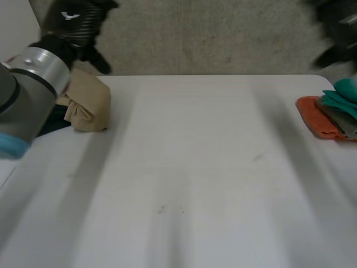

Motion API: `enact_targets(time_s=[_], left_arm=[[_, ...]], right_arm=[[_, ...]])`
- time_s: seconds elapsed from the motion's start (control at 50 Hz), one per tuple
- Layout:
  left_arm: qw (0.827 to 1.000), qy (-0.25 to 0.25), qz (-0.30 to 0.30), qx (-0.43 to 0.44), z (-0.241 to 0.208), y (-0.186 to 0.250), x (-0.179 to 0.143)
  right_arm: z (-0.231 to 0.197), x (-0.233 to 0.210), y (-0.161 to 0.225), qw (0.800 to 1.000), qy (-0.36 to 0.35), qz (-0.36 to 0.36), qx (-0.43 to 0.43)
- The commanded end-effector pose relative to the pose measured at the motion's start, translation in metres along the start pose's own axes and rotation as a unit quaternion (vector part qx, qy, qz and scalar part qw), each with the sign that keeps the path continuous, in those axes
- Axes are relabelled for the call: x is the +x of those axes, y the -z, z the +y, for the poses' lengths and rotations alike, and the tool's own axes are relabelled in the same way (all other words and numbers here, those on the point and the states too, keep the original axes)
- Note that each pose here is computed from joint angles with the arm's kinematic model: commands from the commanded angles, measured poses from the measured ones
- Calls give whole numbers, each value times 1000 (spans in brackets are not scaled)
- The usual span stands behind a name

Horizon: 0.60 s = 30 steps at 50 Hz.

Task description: Fold the laundry.

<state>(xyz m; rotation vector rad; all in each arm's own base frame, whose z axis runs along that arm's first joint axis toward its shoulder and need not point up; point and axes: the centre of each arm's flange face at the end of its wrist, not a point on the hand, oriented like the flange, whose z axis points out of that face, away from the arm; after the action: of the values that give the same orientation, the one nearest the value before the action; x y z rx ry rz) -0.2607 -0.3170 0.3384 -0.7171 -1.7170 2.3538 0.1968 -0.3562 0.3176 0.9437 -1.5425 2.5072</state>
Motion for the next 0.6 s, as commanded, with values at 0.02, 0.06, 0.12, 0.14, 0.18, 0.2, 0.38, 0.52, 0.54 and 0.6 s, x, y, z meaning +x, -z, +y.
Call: enact_targets(time_s=[0.02,0.06,0.12,0.14,0.18,0.2,0.38,0.52,0.54,0.6], left_arm=[[997,-36,-35,-59,102,-46,-76],[996,-40,-18,-72,126,-51,-79],[994,-66,-2,-86,164,-59,-87],[993,-76,-2,-90,173,-61,-89],[989,-110,-3,-102,202,-65,-96],[987,-121,-6,-105,209,-66,-100],[981,-163,14,-101,276,-79,-110],[982,-172,14,-82,307,-88,-111],[982,-172,14,-81,311,-89,-111],[982,-174,14,-76,315,-89,-110]], right_arm=[[-3,-121,52,983,-50,-178,-22],[3,-130,59,980,-51,-188,-38],[18,-143,71,975,-54,-200,-78],[19,-144,72,975,-53,-200,-84],[23,-148,79,972,-49,-203,-103],[25,-149,81,971,-47,-205,-109],[40,-154,103,963,-45,-216,-156],[50,-155,119,956,-52,-220,-187],[54,-151,121,956,-53,-214,-195],[56,-143,122,957,-53,-204,-201]])
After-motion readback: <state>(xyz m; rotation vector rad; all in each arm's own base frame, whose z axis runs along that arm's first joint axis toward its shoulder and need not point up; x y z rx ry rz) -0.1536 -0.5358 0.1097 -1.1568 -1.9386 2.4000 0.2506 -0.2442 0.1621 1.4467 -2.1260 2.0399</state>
